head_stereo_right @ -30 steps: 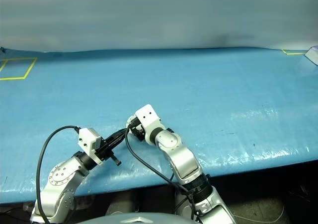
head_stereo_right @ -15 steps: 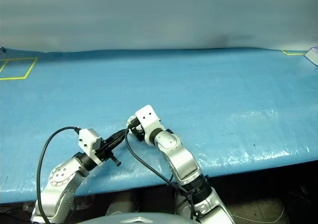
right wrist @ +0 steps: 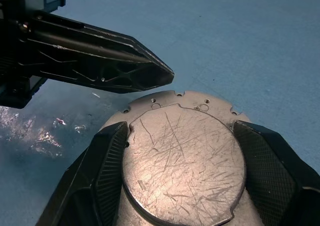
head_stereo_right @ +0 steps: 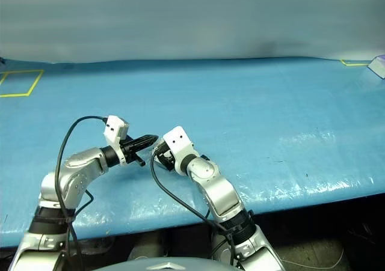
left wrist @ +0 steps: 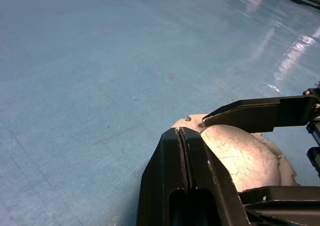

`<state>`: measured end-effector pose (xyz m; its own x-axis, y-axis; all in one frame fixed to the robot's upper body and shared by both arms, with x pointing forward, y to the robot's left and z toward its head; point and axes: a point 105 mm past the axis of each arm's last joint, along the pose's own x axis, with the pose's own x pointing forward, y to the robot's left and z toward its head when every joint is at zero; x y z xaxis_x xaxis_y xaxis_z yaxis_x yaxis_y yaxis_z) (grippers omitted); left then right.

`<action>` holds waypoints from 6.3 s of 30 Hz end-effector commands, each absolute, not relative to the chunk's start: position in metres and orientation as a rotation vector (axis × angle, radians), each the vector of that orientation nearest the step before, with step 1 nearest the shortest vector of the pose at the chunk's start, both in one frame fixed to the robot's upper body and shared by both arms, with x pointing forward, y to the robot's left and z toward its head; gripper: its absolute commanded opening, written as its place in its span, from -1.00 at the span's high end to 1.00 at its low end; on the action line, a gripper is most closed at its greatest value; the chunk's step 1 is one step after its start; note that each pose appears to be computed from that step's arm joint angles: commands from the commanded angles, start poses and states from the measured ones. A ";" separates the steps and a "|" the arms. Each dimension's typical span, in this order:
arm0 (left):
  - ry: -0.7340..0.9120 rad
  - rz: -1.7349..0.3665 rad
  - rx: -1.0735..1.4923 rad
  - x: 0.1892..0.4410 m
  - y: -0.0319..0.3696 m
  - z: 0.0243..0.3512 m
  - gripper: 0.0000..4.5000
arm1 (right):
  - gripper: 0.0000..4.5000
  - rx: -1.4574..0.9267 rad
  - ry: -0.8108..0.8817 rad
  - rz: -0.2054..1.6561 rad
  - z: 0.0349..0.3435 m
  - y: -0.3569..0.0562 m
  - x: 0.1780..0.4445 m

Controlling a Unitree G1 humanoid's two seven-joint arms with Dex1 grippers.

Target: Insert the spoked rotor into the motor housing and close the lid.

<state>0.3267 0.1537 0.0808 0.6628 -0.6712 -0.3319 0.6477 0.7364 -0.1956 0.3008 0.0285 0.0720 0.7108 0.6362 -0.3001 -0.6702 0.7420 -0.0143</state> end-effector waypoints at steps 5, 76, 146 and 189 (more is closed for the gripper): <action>0.465 -0.860 0.035 0.338 0.147 0.084 1.00 | -0.35 -0.128 0.361 0.665 0.053 0.015 0.303; 0.483 -1.111 0.226 0.302 0.126 0.066 1.00 | -0.98 1.136 0.587 0.760 0.074 -0.005 0.264; 0.151 -0.611 -1.496 0.264 0.104 0.089 -1.00 | 0.46 1.383 0.465 0.937 0.149 0.007 0.248; 0.108 -0.602 -1.555 0.273 0.102 0.095 -0.09 | 0.47 1.291 0.445 0.936 0.141 0.001 0.241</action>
<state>0.2713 0.1009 0.0925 0.8396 -0.4553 0.2964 0.2872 -0.0911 -0.9535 0.2495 -0.0026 0.1093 0.6166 0.7836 0.0754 -0.2073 0.0692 0.9758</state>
